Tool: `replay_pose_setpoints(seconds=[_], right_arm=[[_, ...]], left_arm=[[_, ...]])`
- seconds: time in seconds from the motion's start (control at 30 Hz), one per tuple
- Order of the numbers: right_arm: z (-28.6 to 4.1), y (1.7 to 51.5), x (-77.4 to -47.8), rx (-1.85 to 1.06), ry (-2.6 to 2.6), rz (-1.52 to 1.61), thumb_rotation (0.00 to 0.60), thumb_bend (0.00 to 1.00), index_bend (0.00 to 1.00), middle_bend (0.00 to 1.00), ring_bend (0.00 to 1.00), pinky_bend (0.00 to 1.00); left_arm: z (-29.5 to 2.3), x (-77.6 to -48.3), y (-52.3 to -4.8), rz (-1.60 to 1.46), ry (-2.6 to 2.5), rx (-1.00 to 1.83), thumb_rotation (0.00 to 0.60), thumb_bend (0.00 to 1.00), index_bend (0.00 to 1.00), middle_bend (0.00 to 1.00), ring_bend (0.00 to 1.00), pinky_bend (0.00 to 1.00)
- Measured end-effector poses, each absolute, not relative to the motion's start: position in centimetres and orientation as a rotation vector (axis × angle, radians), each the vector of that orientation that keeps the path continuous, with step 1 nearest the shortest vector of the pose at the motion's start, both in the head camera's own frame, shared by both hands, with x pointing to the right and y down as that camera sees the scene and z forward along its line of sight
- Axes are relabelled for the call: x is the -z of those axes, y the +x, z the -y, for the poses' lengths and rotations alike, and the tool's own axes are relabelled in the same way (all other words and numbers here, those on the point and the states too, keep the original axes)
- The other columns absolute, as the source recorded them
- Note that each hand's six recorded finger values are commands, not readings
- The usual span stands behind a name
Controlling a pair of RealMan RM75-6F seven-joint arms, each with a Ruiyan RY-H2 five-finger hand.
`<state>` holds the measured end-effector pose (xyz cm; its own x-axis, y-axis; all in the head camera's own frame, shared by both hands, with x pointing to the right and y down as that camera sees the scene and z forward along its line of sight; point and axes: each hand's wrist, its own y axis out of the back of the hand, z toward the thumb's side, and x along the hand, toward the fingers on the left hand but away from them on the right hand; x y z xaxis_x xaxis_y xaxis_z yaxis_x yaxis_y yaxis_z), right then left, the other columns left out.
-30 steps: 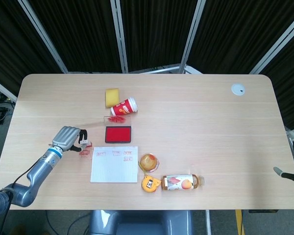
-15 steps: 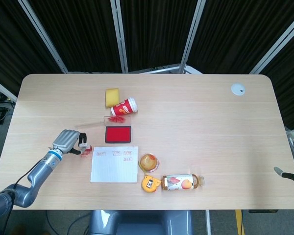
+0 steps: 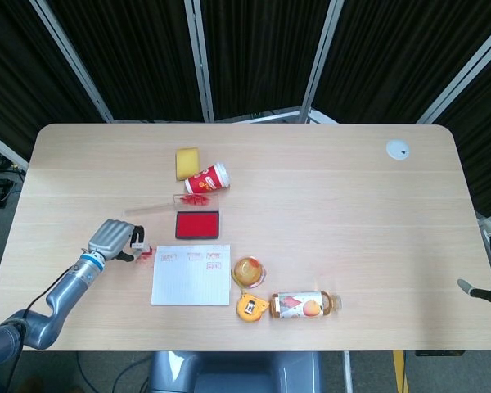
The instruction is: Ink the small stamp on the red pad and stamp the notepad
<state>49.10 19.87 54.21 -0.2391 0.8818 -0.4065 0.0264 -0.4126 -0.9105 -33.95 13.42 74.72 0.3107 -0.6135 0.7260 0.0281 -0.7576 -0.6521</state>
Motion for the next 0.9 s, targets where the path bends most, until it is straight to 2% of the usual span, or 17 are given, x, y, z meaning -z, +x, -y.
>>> replay_pose_setpoints(seconds=[0.37, 0.6, 0.9], right_arm=[[-19.90, 49.06, -54.19, -1.721, -1.373, 1.136, 0.600, 0.00, 0.00, 0.00, 0.00, 0.00], [-19.92, 49.05, -54.22, -1.721, -1.374, 1.134, 0.600, 0.00, 0.00, 0.00, 0.00, 0.00], [-19.93, 48.99, -54.21, -1.719, -1.376, 1.133, 0.600, 0.00, 0.00, 0.00, 0.00, 0.00]], left_arm=[[-13.86, -74.91, -33.95, -0.494, -1.996, 1.480, 0.600, 0.33, 0.54, 0.53, 0.84, 0.88], [-14.01, -75.03, -34.18, -0.486, -1.983, 1.490, 0.600, 0.19, 0.45, 0.43, 0.83, 0.87], [-14.15, -74.74, -34.16, -0.484, -1.983, 1.483, 0.600, 0.16, 0.43, 0.41, 0.83, 0.87]])
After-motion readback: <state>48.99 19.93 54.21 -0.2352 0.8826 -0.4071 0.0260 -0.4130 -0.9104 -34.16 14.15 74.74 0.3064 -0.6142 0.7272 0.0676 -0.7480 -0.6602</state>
